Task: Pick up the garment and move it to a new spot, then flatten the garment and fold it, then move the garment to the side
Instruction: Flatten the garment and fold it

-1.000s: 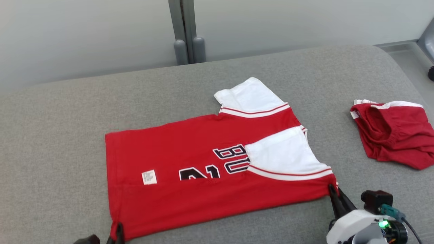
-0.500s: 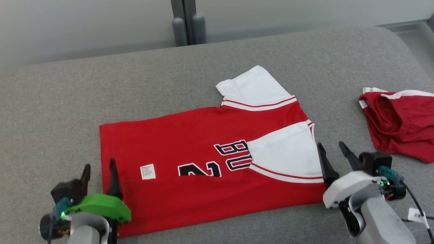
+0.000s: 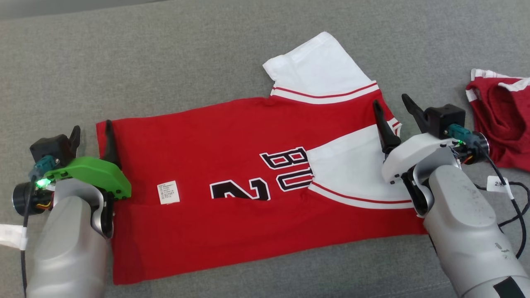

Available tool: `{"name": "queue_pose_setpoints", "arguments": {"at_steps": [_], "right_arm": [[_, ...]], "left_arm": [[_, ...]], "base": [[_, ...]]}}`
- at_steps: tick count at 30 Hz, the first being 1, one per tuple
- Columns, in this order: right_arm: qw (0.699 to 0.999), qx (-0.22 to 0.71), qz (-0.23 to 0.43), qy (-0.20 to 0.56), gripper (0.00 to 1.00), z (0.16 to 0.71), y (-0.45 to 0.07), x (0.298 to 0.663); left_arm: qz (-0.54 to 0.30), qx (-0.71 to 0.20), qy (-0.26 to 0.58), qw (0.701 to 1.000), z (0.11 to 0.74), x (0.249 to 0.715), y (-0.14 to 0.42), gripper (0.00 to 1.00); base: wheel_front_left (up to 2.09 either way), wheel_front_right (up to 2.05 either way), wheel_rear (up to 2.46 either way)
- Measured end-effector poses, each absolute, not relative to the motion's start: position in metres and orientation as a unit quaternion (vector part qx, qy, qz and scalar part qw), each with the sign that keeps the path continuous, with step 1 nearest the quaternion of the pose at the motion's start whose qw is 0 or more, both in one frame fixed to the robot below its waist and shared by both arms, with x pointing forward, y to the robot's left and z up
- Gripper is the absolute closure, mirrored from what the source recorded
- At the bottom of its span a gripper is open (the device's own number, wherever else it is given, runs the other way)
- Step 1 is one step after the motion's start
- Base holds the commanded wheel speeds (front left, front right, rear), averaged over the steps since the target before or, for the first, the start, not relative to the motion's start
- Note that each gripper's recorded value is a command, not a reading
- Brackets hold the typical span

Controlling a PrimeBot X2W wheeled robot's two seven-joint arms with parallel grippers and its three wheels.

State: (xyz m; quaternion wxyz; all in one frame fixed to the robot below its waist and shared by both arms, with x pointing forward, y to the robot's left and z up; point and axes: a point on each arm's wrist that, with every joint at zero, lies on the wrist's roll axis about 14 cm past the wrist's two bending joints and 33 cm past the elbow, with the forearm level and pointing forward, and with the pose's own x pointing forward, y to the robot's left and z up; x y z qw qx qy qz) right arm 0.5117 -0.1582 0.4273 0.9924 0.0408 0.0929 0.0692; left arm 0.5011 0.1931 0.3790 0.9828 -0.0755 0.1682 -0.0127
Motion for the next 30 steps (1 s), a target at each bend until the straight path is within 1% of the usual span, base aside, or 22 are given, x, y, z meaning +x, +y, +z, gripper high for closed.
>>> {"name": "queue_pose_setpoints", "arguments": {"at_steps": [3, 4, 5, 6, 7, 13, 21, 30], "right_arm": [[0.991, 0.031, 0.076, 0.103, 0.00, 0.418, -0.156, 0.520], [0.991, 0.027, 0.078, 0.106, 0.00, 0.415, -0.155, 0.522], [0.991, 0.025, 0.080, 0.109, 0.00, 0.413, -0.154, 0.525], [0.990, 0.023, 0.083, 0.110, 0.00, 0.412, -0.152, 0.528], [0.990, 0.018, 0.085, 0.112, 0.00, 0.411, -0.152, 0.531], [0.988, -0.006, 0.100, 0.114, 0.00, 0.417, -0.146, 0.560], [0.982, -0.038, 0.124, 0.138, 0.00, 0.421, -0.127, 0.607], [0.971, -0.048, 0.156, 0.177, 0.00, 0.399, -0.092, 0.634]], "left_arm": [[-0.017, -0.073, 0.195, 0.978, 0.360, 0.501, 0.190, 0.00], [-0.020, -0.070, 0.199, 0.977, 0.356, 0.501, 0.189, 0.05], [-0.021, -0.070, 0.204, 0.976, 0.353, 0.502, 0.188, 0.23], [-0.022, -0.069, 0.207, 0.976, 0.350, 0.503, 0.188, 0.56], [-0.025, -0.068, 0.208, 0.975, 0.349, 0.505, 0.186, 1.00], [-0.041, -0.063, 0.202, 0.976, 0.351, 0.510, 0.178, 1.00], [-0.056, -0.070, 0.159, 0.983, 0.374, 0.518, 0.173, 1.00], [-0.055, -0.070, 0.132, 0.987, 0.388, 0.515, 0.182, 1.00]], "base": [[0.00, 0.00, 0.00], [0.00, 0.00, 0.00], [0.00, 0.00, 0.00], [0.00, 0.00, 0.00], [0.00, 0.00, 0.00], [0.00, 0.00, 0.00], [0.00, 0.00, 0.00], [0.00, 0.00, 0.00]]}}
